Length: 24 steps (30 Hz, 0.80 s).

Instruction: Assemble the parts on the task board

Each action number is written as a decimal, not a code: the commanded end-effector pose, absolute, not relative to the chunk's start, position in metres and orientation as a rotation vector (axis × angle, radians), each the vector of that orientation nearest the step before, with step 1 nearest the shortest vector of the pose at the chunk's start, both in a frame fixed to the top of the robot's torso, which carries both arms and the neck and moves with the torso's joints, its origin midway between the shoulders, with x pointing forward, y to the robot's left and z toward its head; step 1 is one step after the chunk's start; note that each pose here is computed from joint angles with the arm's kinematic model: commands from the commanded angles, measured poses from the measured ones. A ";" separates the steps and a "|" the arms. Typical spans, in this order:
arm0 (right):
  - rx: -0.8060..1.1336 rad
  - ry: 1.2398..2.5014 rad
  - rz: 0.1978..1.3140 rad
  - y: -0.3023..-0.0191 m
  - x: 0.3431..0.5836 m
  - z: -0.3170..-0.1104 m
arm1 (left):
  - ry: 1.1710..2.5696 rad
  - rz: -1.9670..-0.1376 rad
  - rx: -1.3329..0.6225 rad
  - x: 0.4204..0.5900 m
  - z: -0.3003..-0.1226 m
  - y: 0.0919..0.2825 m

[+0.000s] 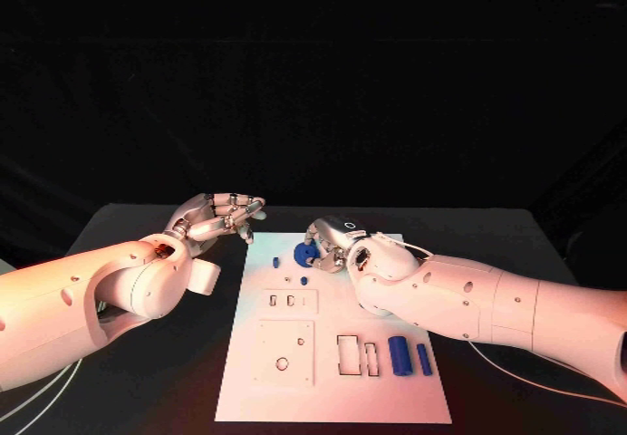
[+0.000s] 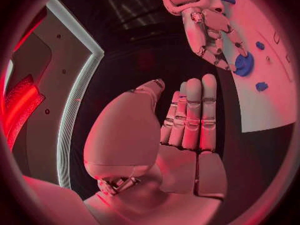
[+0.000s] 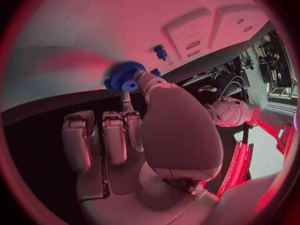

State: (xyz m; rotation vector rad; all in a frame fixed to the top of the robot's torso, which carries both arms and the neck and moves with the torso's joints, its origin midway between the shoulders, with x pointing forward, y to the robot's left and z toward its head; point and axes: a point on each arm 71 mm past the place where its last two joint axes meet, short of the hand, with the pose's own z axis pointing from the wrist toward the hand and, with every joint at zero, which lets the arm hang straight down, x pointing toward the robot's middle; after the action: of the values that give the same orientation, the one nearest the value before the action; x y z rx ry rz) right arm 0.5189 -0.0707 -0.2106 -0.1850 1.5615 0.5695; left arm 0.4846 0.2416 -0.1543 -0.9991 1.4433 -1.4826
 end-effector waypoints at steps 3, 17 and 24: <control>-0.209 1.597 0.572 -0.070 0.519 -0.215 | 1.451 -1.503 -0.987 0.484 -0.152 0.239; -0.193 1.659 0.573 -0.073 0.519 -0.220 | 1.456 -1.504 -0.988 0.484 -0.153 0.239; -0.176 1.642 0.569 -0.080 0.519 -0.218 | 1.457 -1.503 -0.988 0.485 -0.153 0.240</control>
State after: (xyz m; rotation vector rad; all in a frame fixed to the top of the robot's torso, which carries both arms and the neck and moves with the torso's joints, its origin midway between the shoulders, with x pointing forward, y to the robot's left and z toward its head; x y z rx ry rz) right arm 0.5203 -0.0791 -0.2163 -0.1697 1.6278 0.5652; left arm 0.4845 0.2418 -0.1547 -1.0012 1.4497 -1.4823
